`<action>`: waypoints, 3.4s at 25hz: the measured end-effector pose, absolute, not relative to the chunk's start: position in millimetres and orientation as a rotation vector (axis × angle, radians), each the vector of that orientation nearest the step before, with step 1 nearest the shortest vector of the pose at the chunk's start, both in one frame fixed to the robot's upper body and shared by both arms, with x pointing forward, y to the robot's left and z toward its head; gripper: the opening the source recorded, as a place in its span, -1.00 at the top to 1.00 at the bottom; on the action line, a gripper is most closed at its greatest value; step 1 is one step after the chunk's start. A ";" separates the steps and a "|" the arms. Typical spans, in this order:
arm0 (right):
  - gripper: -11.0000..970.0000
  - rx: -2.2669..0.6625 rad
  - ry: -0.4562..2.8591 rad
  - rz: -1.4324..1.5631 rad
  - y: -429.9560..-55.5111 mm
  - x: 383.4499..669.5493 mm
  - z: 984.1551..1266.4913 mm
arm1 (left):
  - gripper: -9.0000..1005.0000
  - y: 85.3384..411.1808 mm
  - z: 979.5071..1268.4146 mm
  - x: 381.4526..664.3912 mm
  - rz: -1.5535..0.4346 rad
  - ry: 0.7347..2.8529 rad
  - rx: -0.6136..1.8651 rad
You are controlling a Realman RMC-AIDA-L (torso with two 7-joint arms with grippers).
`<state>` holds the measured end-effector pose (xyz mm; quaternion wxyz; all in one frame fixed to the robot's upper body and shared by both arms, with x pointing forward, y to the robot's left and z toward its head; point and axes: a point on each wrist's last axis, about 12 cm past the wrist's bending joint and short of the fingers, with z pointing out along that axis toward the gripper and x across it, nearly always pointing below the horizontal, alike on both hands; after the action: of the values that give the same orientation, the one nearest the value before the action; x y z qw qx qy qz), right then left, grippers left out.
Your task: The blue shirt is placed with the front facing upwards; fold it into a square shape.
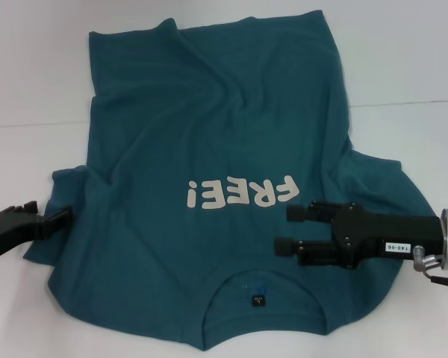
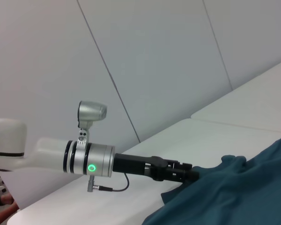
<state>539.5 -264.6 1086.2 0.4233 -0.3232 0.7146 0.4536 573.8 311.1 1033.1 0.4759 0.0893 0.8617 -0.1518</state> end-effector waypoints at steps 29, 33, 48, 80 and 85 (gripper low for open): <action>-0.84 -0.793 1.786 1.124 -266.4 540.1 1086.4 | 0.98 305.2 1033.5 577.6 -0.364 2.122 0.249; -0.84 -0.785 1.781 1.124 -266.2 540.6 1086.7 | 0.98 308.6 1035.3 577.8 -0.353 2.115 0.237; -0.84 -0.752 1.777 1.150 -260.0 541.7 1083.5 | 0.98 346.5 1057.8 579.0 -0.206 2.067 0.156; -0.83 -0.742 1.783 1.158 -259.4 538.7 1079.7 | 0.98 289.1 1080.9 575.5 -0.746 2.010 0.294; -0.83 -0.739 1.785 1.161 -259.4 537.4 1078.2 | 0.98 279.0 1080.2 576.8 -0.820 2.000 0.281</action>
<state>537.4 -259.4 1078.2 0.4291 -0.2963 0.7153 0.4653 576.8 279.0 1080.2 0.4625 0.1143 0.8136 -0.3333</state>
